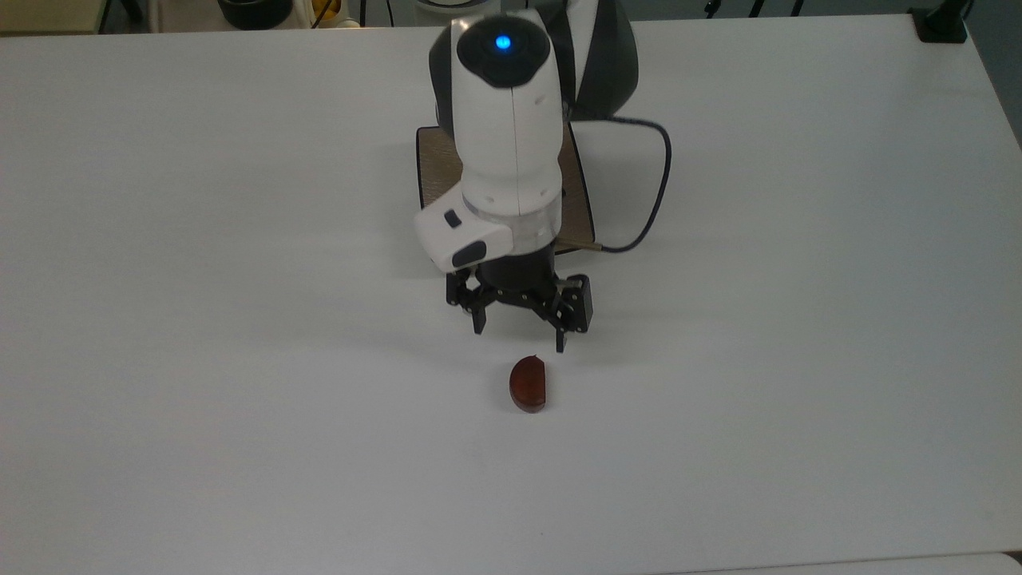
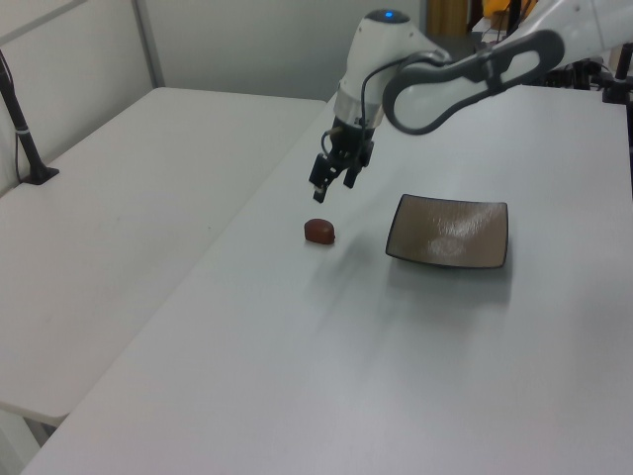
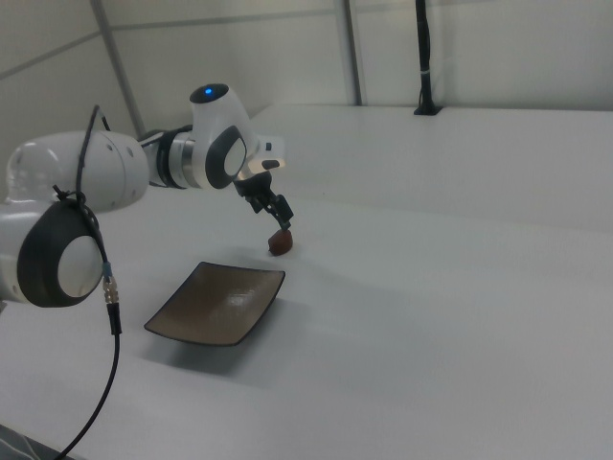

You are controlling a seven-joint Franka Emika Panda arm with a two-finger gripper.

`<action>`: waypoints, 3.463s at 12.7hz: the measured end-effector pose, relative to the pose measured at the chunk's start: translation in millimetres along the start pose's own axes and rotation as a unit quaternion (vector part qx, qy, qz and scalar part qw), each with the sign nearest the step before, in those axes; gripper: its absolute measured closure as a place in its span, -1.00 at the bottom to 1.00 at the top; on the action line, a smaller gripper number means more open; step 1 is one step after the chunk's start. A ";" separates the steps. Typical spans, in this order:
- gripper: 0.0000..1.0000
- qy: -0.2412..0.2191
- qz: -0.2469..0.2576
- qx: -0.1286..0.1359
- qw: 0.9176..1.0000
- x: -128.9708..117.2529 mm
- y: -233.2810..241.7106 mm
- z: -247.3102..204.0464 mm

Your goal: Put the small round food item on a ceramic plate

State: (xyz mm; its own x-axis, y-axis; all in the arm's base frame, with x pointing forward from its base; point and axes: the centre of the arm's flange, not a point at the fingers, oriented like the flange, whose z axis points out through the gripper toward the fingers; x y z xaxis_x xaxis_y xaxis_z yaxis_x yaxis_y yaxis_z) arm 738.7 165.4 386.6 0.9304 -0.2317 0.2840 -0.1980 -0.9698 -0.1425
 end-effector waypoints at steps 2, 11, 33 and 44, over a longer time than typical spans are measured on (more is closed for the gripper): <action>-1.00 0.010 -0.020 -0.005 1.000 -3.7 -9.6 47.0; 0.58 0.032 -0.050 -0.009 0.998 -11.4 -26.8 68.1; -1.00 -0.103 -0.227 -0.067 0.966 -117.6 7.6 -89.0; -1.00 -0.125 -0.092 -0.008 0.988 -99.1 88.0 -207.3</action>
State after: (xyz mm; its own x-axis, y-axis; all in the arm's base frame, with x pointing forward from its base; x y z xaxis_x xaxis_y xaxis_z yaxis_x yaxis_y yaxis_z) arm 565.2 87.2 542.5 0.9978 -0.0276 0.0598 -0.0218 -0.9952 -0.0952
